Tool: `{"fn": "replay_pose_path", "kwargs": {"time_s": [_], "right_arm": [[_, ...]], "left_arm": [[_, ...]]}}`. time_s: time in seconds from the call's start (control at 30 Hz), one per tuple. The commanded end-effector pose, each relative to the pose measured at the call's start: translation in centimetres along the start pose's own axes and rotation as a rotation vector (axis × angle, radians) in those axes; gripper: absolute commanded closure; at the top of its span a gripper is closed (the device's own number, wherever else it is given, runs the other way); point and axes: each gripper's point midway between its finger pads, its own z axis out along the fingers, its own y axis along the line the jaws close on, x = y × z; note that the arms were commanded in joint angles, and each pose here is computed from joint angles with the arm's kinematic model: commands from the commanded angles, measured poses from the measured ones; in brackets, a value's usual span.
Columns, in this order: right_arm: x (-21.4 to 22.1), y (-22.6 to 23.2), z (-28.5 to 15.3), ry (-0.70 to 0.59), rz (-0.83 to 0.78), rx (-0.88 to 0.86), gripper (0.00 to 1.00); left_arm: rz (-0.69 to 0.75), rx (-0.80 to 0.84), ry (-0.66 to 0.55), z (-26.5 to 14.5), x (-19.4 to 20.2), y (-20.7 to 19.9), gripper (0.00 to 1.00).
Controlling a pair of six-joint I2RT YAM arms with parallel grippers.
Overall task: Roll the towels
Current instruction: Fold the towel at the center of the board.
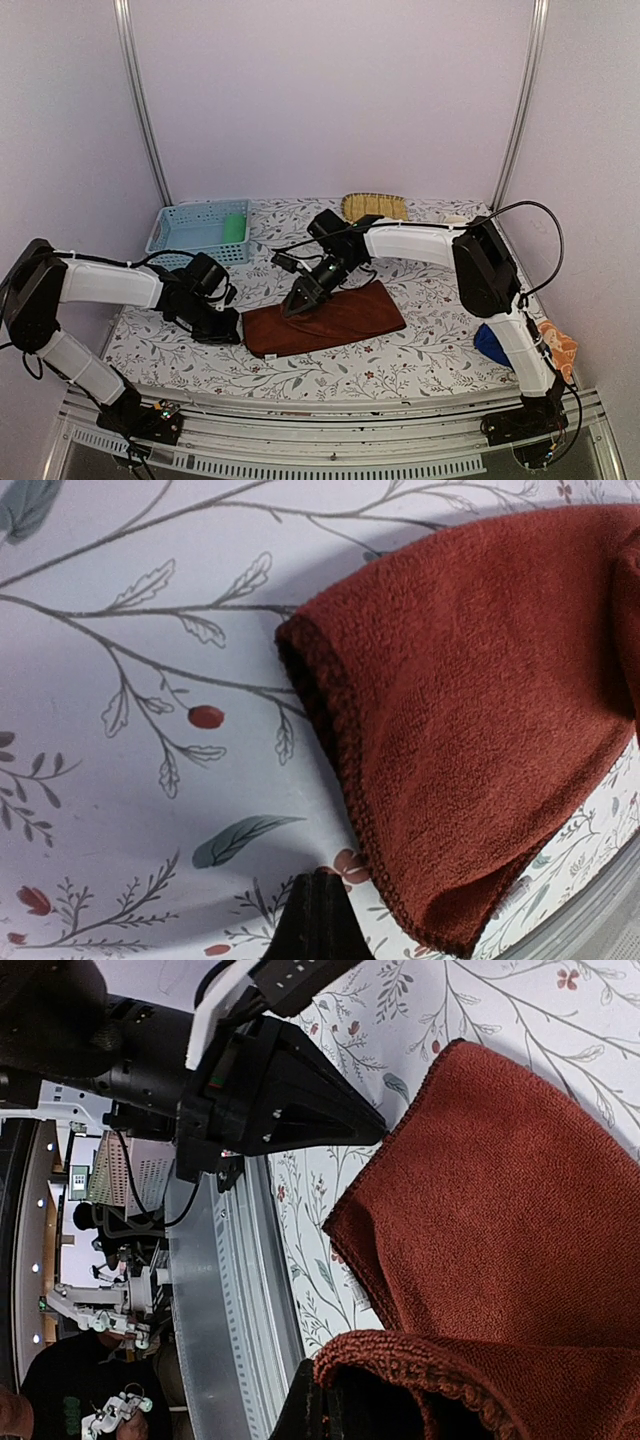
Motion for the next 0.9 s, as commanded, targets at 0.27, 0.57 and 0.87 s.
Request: {"fn": "replay_pose_path", "kwargs": {"time_s": [0.27, 0.57, 0.87], "right_arm": [[-2.1, 1.3, 4.3, -0.013, -0.023, -0.044, 0.97], [-1.8, 2.0, 6.6, 0.007, -0.019, -0.067, 0.98], [-2.3, 1.4, 7.9, -0.006, -0.033, -0.057, 0.91]], "left_arm": [[-0.020, 0.000, 0.043, 0.9, 1.4, 0.8, 1.00], [-0.014, -0.012, 0.034, 0.7, 1.4, 1.1, 1.00], [-0.013, -0.013, 0.037, 0.9, 1.6, 1.2, 1.00]]}}
